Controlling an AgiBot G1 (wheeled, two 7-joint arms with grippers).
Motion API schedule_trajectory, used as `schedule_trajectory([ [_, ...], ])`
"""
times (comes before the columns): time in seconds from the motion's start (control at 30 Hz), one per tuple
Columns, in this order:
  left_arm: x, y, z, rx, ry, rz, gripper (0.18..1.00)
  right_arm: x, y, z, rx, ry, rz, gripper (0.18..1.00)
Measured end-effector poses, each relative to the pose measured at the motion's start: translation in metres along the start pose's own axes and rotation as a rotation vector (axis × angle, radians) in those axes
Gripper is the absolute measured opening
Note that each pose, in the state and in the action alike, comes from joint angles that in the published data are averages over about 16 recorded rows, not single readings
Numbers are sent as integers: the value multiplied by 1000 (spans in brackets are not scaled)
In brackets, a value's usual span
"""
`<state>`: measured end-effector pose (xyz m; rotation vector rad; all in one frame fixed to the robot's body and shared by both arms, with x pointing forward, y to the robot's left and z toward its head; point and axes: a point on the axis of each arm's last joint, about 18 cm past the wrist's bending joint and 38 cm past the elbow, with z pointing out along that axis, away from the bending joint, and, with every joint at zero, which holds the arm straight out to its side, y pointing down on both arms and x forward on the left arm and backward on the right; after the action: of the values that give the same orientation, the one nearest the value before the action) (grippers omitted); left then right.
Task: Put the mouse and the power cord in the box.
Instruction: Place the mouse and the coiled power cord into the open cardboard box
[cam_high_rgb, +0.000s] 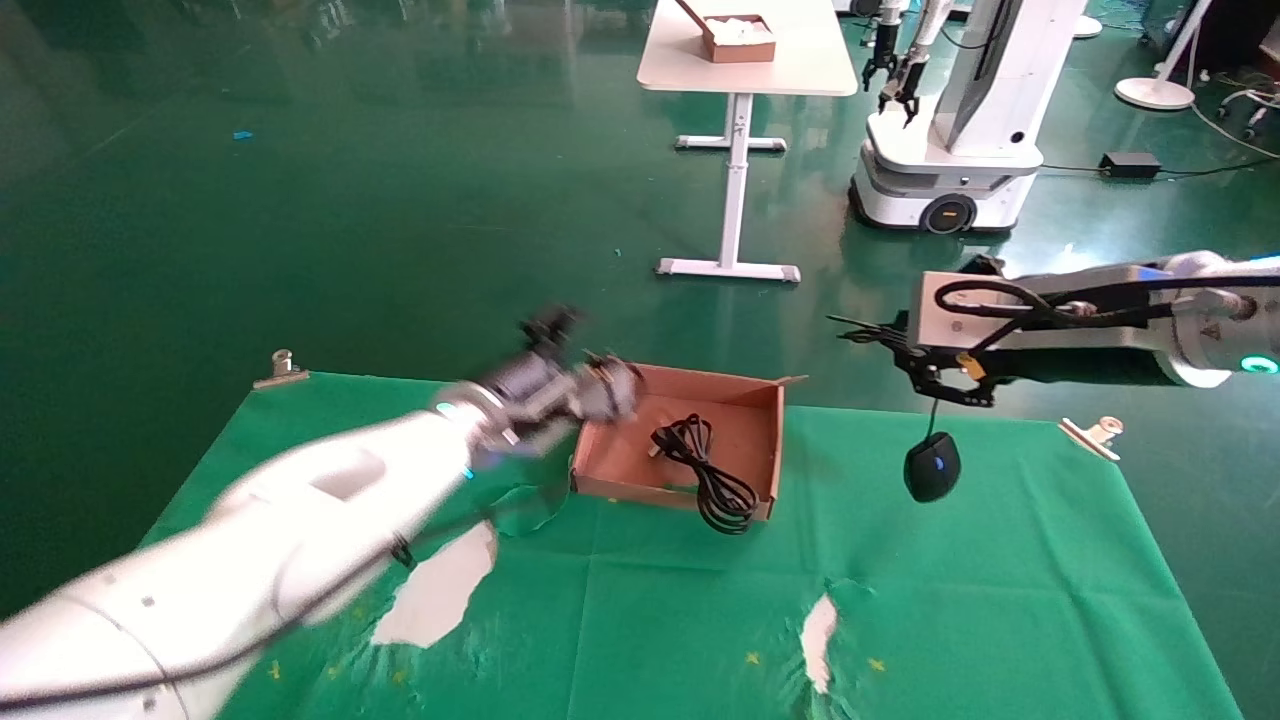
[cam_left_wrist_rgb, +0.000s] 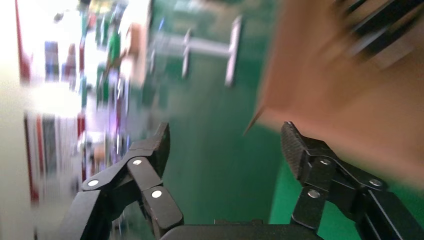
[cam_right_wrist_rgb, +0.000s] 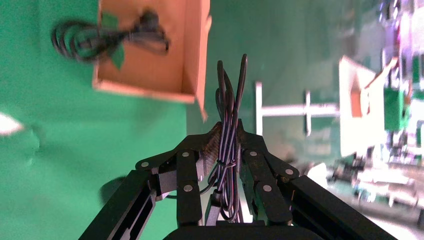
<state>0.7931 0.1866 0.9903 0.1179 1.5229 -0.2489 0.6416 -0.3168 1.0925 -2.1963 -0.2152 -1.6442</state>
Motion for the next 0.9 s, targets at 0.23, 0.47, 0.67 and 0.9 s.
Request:
schedule_trajectory([
  [0.23,-35,76,-11,-179,-44,-177,843,10,-48,32,106,7,-87,218],
  [0.47,-48,115,-24,-277,-37,-284,937,6,-93,91,179,-9,-146,218],
  [0.67,-49,118,-27,-284,-22,-298,981,-12,-109,138,175,-39,-162,218],
  [0.9,-50,118,-29,-279,-15,-298,999,-30,-100,166,121,-57,-152,218],
])
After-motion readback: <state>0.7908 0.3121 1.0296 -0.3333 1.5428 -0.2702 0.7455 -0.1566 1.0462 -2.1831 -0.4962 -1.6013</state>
